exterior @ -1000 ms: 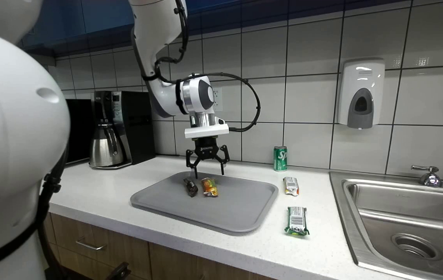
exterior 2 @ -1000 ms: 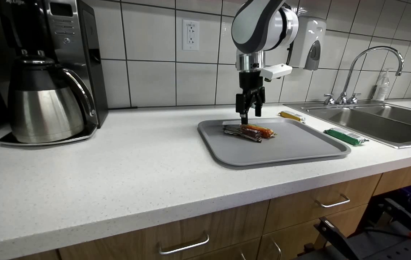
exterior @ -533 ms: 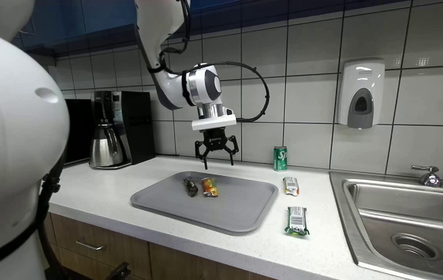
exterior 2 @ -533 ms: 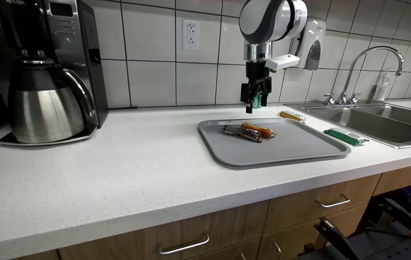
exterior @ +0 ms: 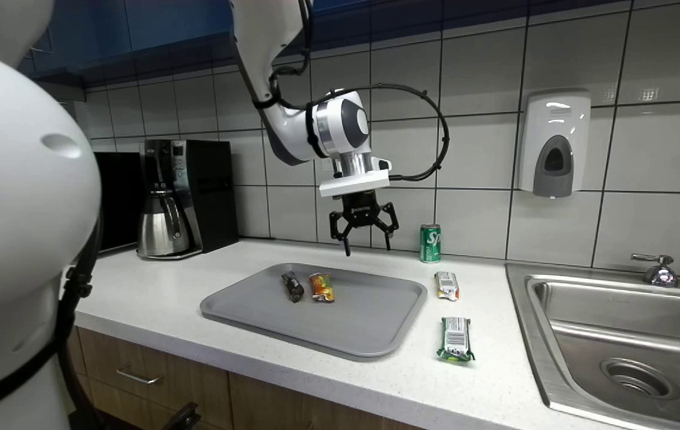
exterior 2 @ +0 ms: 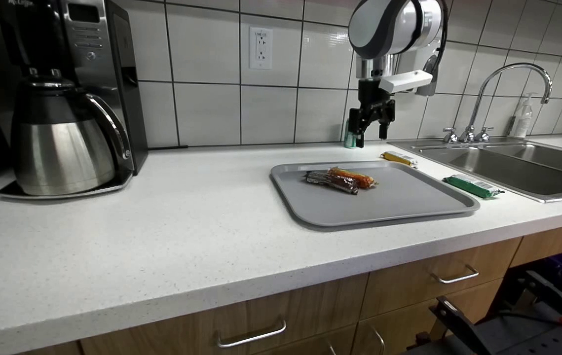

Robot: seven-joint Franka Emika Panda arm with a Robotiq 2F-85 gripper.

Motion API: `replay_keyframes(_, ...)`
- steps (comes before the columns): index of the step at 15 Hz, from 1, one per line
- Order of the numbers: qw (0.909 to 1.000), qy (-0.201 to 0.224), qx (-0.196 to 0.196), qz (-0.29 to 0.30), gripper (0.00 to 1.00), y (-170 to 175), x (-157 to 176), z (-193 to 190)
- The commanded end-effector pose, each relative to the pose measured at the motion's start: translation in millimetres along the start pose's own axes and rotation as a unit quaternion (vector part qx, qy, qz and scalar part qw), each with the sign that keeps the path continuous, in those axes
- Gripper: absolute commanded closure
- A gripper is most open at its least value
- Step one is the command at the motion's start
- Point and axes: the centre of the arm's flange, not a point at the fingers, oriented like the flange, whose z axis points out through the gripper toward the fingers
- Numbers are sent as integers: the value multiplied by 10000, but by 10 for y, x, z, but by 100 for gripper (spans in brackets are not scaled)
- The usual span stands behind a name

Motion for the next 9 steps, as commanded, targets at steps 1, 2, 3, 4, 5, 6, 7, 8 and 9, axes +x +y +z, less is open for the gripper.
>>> replay_keyframes(1,9986,9,-135,520,0,316,5,55)
replay_keyframes(2,9978,0,-111,652,0,407,-11,75)
replay_keyframes(3,9970,-7,-128,767,0,480,-28,95)
replay_keyframes(4,9961,-10,-118,875,0,567,-37,119)
replay_keyframes(5,9950,-32,-132,992,0,632,-50,137)
replay_keyframes(6,9940,-26,-127,1086,0,708,-56,164)
replay_keyframes(7,9929,-25,-127,1186,0,770,-60,185)
replay_keyframes(8,9918,-33,-116,1272,0,818,-61,195)
replay_keyframes(9,9908,-24,-103,1347,0,878,-60,220)
